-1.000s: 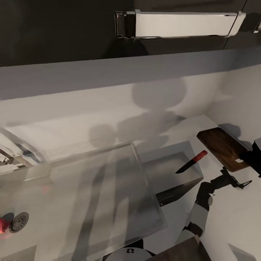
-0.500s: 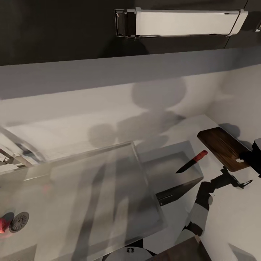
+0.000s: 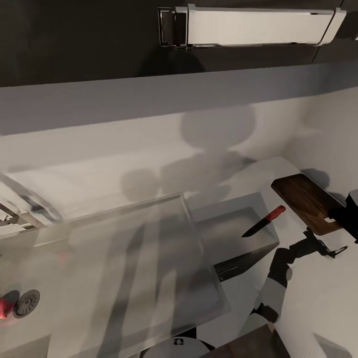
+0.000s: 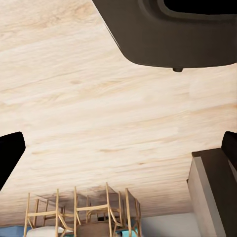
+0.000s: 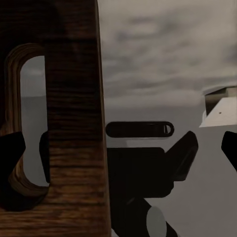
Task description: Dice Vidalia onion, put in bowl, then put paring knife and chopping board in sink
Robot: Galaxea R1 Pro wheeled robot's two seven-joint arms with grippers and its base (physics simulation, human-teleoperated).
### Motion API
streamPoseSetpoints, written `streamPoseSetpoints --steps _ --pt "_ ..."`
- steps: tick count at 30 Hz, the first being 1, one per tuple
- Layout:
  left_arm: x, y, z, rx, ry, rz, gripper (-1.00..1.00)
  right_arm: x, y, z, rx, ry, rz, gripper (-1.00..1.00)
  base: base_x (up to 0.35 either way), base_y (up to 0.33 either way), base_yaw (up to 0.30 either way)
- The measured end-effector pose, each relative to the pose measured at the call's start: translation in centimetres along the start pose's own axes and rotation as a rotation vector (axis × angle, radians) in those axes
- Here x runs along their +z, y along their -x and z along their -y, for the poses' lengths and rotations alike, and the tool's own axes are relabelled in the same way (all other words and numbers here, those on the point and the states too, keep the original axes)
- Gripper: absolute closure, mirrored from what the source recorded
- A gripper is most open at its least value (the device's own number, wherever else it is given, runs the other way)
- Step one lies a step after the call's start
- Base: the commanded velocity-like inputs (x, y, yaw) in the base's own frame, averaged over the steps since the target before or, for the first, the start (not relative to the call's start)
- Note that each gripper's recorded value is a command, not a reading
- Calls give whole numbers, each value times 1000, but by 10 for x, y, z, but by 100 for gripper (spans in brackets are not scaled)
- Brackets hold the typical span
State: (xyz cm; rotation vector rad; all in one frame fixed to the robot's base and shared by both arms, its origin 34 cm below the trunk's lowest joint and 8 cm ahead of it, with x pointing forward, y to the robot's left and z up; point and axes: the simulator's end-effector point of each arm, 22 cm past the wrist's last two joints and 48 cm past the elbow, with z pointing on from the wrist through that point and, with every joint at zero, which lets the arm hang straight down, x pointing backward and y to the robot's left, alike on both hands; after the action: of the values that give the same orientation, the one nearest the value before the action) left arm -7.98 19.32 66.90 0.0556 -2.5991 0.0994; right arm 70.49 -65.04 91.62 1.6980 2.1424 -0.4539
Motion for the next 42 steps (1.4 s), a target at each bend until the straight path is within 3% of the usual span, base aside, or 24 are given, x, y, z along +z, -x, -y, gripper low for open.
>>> streamPoseSetpoints --steps 37,38,42 --pt "0 -2 2 0 -2 -3 -100 2 -1 0 -2 -4 -1 -100 0 0 0" --pt "0 -2 2 0 -2 -3 -100 2 -1 0 -2 -4 -1 100 0 0 0" --pt "0 -2 4 0 -5 -4 -100 3 -1 0 -2 -4 -1 100 0 0 0"
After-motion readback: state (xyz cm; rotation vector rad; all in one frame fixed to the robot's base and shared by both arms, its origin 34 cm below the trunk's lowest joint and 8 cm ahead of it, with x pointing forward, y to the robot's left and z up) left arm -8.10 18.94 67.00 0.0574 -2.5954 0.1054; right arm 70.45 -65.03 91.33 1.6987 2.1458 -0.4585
